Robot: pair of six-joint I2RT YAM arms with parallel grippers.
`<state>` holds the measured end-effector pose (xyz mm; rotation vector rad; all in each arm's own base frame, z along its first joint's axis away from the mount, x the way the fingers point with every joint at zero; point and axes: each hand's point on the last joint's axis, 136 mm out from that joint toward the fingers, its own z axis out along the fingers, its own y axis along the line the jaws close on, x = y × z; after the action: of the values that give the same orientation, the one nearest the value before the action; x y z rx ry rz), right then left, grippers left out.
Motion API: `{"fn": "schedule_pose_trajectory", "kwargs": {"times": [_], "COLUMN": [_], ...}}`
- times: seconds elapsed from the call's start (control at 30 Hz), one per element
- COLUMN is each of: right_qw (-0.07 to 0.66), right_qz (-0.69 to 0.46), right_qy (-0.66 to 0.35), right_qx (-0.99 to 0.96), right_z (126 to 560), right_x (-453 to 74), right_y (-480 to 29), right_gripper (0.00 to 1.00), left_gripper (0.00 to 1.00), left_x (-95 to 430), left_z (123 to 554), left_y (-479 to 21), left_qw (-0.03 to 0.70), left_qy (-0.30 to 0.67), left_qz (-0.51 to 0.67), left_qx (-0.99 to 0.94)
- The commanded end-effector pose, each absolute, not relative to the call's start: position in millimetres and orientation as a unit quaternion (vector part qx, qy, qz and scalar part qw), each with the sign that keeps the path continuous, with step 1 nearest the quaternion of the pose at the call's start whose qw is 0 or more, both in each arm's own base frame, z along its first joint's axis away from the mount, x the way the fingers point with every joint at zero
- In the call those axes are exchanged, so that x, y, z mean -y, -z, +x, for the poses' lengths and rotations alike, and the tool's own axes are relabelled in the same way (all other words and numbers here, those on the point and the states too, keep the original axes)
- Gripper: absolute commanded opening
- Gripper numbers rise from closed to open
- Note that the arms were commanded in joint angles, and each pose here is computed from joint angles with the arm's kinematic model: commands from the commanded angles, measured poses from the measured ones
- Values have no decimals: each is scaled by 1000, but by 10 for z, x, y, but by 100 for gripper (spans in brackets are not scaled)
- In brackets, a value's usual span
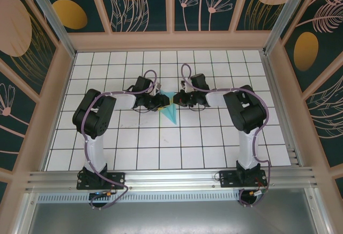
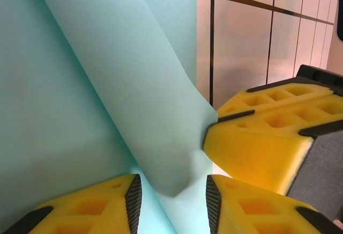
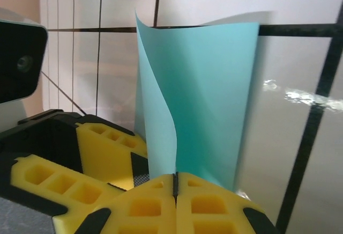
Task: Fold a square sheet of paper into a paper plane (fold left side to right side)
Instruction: Fourth fold the wing at the center of the table.
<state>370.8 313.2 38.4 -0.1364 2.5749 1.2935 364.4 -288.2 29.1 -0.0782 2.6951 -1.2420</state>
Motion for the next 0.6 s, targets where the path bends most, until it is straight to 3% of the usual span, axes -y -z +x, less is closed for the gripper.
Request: {"fn": "schedule_pose_trajectory", "kwargs": {"times": [0.0,0.57], "right_qw": [137,129], "right_qz": [-50,-47], "right_qy": [-420,-393], "right_qx": [-896,-909], "right_z": [3778,3770], "right_x": [-3088,-3031], "right_y": [-335,-205], "right_gripper": [4,4], "left_gripper": [40,41], "left_x": [2869,2863], "left_z": [3624,3616], "left_y": [-234,-231], "left_qw": [89,89], "left_qy": [404,404], "left_qz": [-18,-18], "left_qx": [-910,-910]}}
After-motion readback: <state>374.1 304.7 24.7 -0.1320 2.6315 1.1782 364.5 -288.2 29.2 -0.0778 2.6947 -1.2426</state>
